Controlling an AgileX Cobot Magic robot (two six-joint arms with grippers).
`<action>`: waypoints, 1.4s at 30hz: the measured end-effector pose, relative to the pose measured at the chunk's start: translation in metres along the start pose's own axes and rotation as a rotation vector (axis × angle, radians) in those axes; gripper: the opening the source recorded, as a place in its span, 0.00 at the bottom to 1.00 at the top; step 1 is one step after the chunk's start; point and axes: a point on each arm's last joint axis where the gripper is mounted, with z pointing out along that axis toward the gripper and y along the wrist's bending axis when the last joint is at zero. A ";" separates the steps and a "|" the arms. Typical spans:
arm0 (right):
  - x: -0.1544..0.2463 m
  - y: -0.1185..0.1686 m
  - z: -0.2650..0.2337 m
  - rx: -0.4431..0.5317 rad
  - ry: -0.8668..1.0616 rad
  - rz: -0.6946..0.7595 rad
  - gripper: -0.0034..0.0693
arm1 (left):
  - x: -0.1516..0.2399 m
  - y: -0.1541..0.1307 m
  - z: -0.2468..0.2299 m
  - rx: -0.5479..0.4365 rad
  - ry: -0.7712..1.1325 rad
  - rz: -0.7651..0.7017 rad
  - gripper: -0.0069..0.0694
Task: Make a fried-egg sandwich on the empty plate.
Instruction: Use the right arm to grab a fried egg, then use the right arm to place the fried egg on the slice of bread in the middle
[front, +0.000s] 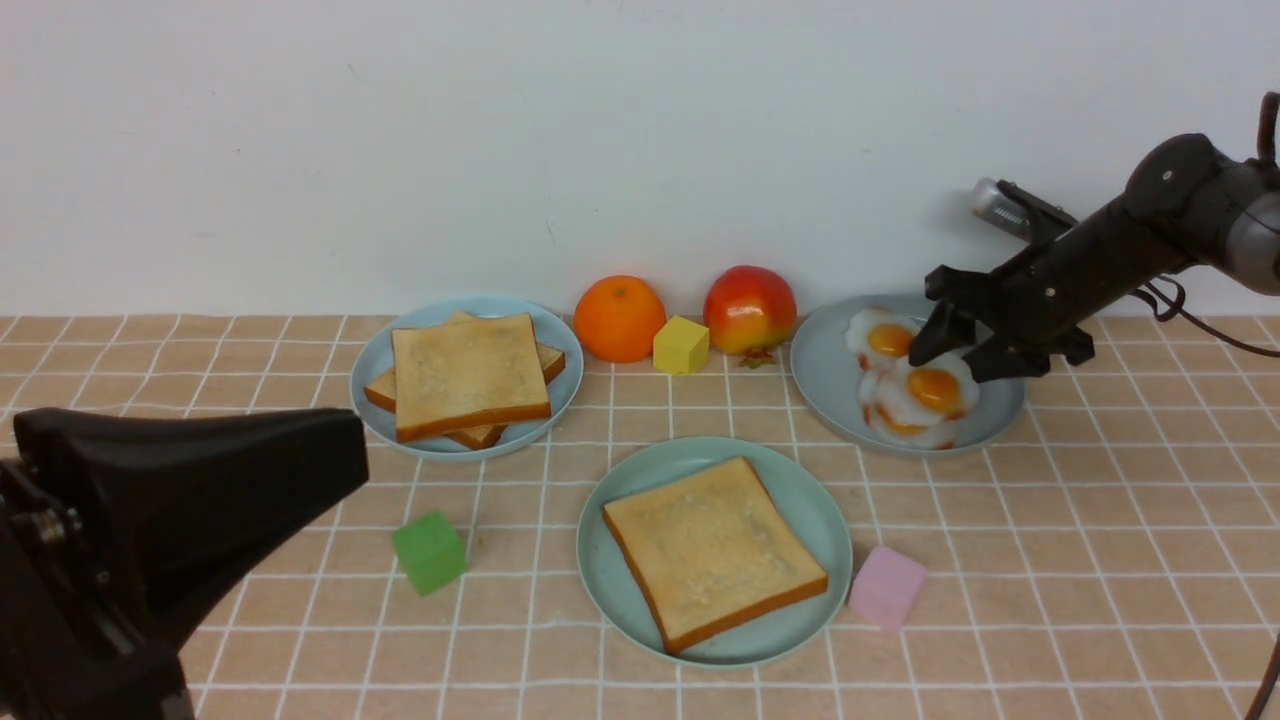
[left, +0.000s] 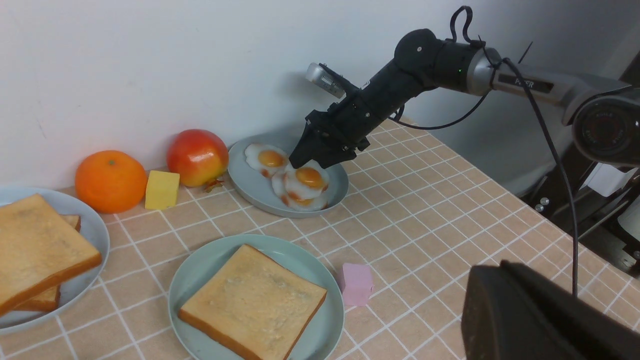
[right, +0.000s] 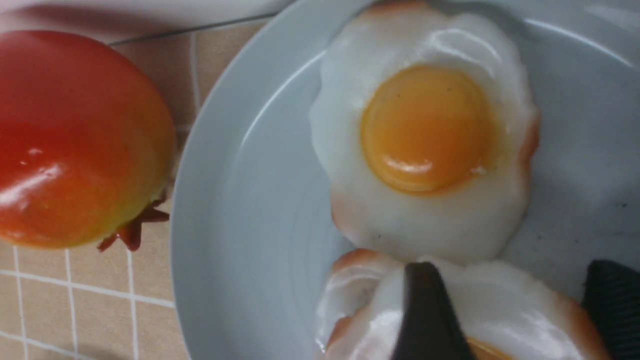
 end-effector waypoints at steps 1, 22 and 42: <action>0.000 0.000 0.000 0.000 0.000 0.000 0.56 | 0.000 0.000 0.000 0.000 0.000 0.000 0.07; -0.003 0.051 -0.072 -0.143 -0.012 -0.126 0.15 | 0.002 0.003 0.000 -0.032 0.027 0.030 0.07; 0.156 0.179 -0.048 -0.222 0.147 -0.318 0.15 | 0.015 0.016 -0.003 -0.174 0.176 0.087 0.07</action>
